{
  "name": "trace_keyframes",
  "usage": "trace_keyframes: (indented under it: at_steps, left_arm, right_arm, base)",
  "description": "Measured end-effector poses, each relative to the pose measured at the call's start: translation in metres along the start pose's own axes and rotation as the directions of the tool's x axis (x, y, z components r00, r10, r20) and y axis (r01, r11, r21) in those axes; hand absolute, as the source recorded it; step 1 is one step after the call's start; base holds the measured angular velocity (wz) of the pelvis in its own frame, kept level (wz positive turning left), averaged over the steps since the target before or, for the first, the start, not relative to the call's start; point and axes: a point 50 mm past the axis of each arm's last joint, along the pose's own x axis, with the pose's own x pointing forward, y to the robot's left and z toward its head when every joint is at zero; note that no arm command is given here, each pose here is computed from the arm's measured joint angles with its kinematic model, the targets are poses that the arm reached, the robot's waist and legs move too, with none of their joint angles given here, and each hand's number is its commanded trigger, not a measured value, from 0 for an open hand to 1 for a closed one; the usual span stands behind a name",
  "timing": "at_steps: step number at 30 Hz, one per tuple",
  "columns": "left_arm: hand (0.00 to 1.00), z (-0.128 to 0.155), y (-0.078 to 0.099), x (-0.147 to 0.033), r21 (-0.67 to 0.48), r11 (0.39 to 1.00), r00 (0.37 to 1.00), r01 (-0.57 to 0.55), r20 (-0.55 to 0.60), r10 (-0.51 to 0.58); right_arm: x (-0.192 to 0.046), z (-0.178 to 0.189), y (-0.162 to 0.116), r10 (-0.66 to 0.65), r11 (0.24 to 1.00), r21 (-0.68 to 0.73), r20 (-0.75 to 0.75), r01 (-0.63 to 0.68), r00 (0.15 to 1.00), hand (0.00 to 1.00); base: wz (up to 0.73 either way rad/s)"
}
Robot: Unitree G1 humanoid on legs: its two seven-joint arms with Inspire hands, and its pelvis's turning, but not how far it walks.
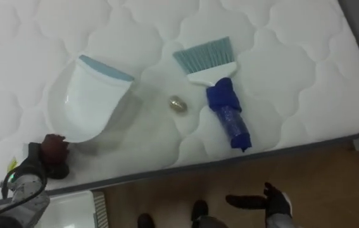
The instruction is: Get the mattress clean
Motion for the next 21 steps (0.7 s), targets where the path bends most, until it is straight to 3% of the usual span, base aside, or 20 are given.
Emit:
trace_keyframes:
  at_steps: [11, 16, 21]
  left_arm:
    - [1.0, -0.012, 0.005, -0.008, 0.284, 0.952, 0.98, -0.112, 0.191, 0.059]
    - [1.0, -0.007, 0.006, -0.008, 0.358, 0.921, 0.959, -0.155, 0.278, 0.053]
    - [1.0, -0.002, 0.005, -0.008, 0.42, 0.89, 0.934, -0.179, 0.356, 0.02]
  right_arm:
    - [0.001, 0.048, -0.009, -0.199, 0.911, 0.385, 0.091, 0.149, 0.976, 0.0]
    - [-0.003, 0.077, -0.001, -0.259, 0.891, 0.42, 0.159, 0.172, 0.953, 0.0]
    - [-0.015, 0.108, 0.009, -0.319, 0.928, 0.309, 0.361, 0.21, 0.876, 0.0]
  base:
    - [-0.02]
    - [-0.09]
    - [-0.01]
